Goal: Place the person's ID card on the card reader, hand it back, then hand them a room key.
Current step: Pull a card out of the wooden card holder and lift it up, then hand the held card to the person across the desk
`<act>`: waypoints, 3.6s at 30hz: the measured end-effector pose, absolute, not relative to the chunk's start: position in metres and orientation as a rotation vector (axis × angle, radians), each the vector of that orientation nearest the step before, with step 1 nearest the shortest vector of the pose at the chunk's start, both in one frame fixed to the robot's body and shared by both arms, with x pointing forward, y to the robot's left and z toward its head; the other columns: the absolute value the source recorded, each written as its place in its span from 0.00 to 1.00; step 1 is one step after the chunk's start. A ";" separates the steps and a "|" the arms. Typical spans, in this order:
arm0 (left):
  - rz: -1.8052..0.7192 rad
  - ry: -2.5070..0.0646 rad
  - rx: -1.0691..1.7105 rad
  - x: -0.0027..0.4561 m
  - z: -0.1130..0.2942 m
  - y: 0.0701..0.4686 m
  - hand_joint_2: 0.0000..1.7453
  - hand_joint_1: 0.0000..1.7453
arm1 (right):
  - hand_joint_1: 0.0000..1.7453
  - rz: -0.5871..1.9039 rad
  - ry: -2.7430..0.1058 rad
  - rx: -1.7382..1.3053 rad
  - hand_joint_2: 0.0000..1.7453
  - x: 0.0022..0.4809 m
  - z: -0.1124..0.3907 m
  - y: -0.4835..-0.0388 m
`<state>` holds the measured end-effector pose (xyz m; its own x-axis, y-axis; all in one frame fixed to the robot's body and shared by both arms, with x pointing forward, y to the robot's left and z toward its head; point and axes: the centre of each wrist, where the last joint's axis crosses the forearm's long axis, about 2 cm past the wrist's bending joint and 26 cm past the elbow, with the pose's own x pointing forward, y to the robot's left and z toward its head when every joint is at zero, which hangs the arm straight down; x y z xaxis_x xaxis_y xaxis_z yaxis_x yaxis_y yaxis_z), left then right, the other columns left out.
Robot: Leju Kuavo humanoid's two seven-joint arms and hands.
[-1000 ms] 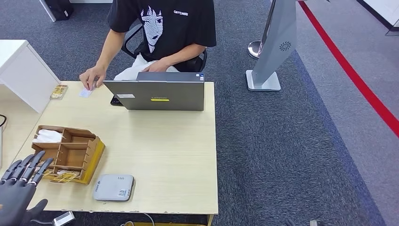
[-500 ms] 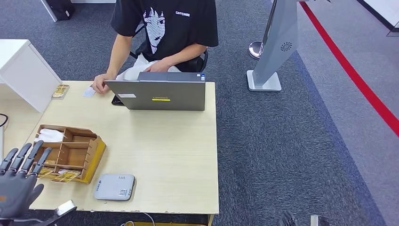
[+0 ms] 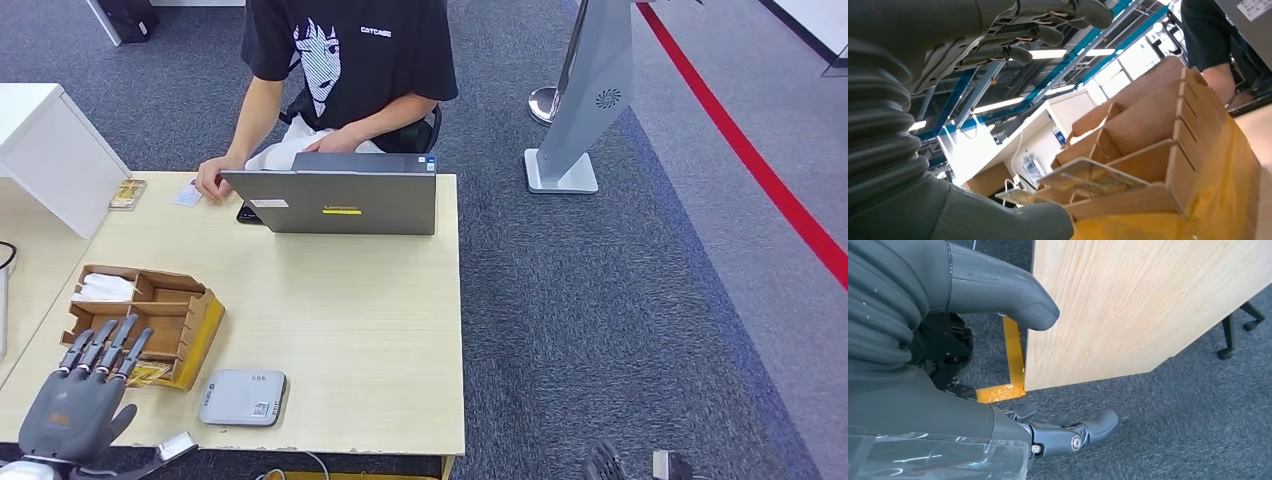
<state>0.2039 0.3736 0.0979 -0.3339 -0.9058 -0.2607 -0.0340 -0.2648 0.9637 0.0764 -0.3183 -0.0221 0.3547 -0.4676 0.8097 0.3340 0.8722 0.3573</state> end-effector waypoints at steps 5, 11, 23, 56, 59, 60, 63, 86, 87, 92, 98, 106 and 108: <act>-1.684 -1.299 1.188 0.203 0.090 0.370 1.00 0.00 | 0.00 -0.518 -1.092 0.138 1.00 0.076 -0.022 -0.318; -1.701 -1.260 1.215 0.202 0.085 0.370 1.00 0.00 | 0.00 -0.514 -1.095 0.143 1.00 0.076 -0.022 -0.318; -1.747 -1.206 1.288 0.209 0.080 0.379 1.00 0.00 | 0.00 -0.502 -1.096 0.151 1.00 0.076 -0.024 -0.317; -1.566 -1.254 1.256 0.217 0.081 0.369 1.00 1.00 | 0.00 -0.555 -1.109 0.161 1.00 0.082 -0.019 -0.315; -1.551 -1.267 1.255 0.218 0.083 0.370 1.00 1.00 | 0.00 -0.554 -1.111 0.160 1.00 0.082 -0.019 -0.315; -1.548 -1.270 1.256 0.218 0.084 0.370 1.00 1.00 | 0.00 -0.554 -1.111 0.159 1.00 0.082 -0.019 -0.315; -1.538 -1.287 1.262 0.219 0.087 0.370 1.00 1.00 | 0.00 -0.554 -1.110 0.156 1.00 0.082 -0.019 -0.315; -1.261 -1.477 1.629 0.359 0.275 0.365 1.00 1.00 | 0.00 -0.377 -0.926 0.117 1.00 0.061 -0.035 -0.307; -1.269 -1.469 1.632 0.361 0.273 0.364 1.00 1.00 | 0.00 -0.378 -0.925 0.118 1.00 0.060 -0.036 -0.306; -1.315 -1.457 1.646 0.362 0.265 0.364 1.00 1.00 | 0.00 -0.385 -0.926 0.123 1.00 0.057 -0.039 -0.305; -1.348 -1.440 1.654 0.361 0.262 0.370 1.00 1.00 | 0.00 -0.391 -0.918 0.122 1.00 0.053 -0.041 -0.305; -1.359 -1.490 1.669 0.354 0.252 0.373 1.00 0.00 | 0.00 -0.404 -0.920 0.127 1.00 0.051 -0.042 -0.305; -1.342 -1.560 1.668 0.343 0.243 0.371 1.00 0.00 | 0.00 -0.435 -0.928 0.119 1.00 0.051 -0.041 -0.306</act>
<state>0.3430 0.3710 0.2431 -0.1350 -0.9371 -0.3217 -0.4582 -0.2288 0.8589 0.0507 -0.3058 -0.0412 0.5201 -0.4119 0.7482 0.3111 0.9072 0.2832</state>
